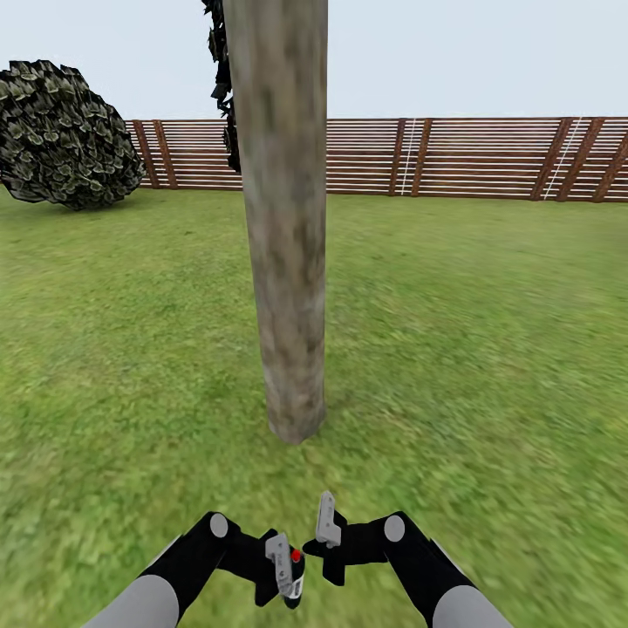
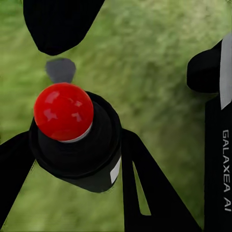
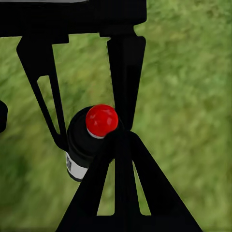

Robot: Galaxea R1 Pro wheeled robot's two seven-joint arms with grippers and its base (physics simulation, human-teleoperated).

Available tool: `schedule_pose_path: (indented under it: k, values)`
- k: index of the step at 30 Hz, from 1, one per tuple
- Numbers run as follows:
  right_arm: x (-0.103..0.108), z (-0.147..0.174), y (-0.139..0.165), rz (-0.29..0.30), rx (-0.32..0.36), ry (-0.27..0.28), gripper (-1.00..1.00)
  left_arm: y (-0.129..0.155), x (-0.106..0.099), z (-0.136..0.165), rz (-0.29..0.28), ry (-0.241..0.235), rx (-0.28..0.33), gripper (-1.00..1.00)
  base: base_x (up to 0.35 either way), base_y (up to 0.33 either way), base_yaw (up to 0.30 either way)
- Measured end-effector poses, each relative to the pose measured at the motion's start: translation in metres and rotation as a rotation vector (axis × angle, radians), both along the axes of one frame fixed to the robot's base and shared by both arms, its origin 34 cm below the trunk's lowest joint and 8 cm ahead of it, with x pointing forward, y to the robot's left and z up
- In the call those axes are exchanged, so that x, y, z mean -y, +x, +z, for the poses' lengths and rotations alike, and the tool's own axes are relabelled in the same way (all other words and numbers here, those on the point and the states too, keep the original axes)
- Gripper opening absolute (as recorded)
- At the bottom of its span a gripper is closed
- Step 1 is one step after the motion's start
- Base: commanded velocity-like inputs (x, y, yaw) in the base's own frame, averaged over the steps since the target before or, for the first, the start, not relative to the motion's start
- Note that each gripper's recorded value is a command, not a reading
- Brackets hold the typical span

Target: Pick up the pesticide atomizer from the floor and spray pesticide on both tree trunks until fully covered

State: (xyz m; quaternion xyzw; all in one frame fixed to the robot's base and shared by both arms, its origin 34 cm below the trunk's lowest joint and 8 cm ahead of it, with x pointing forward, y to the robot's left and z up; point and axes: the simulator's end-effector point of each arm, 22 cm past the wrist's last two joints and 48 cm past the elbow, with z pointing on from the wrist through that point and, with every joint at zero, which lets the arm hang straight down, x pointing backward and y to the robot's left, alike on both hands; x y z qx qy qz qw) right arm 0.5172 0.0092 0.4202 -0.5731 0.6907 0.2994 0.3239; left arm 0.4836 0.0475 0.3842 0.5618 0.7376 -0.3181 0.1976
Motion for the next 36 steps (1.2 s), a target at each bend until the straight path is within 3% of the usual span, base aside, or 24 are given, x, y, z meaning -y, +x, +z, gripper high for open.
schedule_pose_path:
  k: [13, 21, 27, 33, 36]
  values:
    - [0.000, 0.000, 0.000, -0.001, 0.000, 0.000, -1.00, 0.002, 0.005, 0.004, 0.011, -0.028, 0.006, -1.00, 0.000, 0.000, 0.000]
    - [0.000, 0.000, 0.000, -0.001, 0.000, 0.000, -1.00, -0.002, -0.009, -0.005, 0.011, 0.003, -0.001, -1.00, 0.000, 0.000, 0.000]
    - [0.001, 0.000, 0.000, -0.002, 0.000, -0.001, -1.00, 0.004, -0.065, -0.021, 0.040, 0.098, 0.010, -1.00, 0.000, 0.000, 0.000]
    - [0.004, -0.003, 0.000, -0.008, -0.004, -0.004, -1.00, -0.006, -0.115, -0.037, 0.004, 0.212, 0.003, -1.00, 0.000, 0.000, 0.000]
    - [0.008, -0.005, 0.000, -0.011, -0.005, -0.011, -1.00, -0.003, -0.142, -0.040, 0.040, 0.246, 0.009, -1.00, 0.000, 0.000, 0.000]
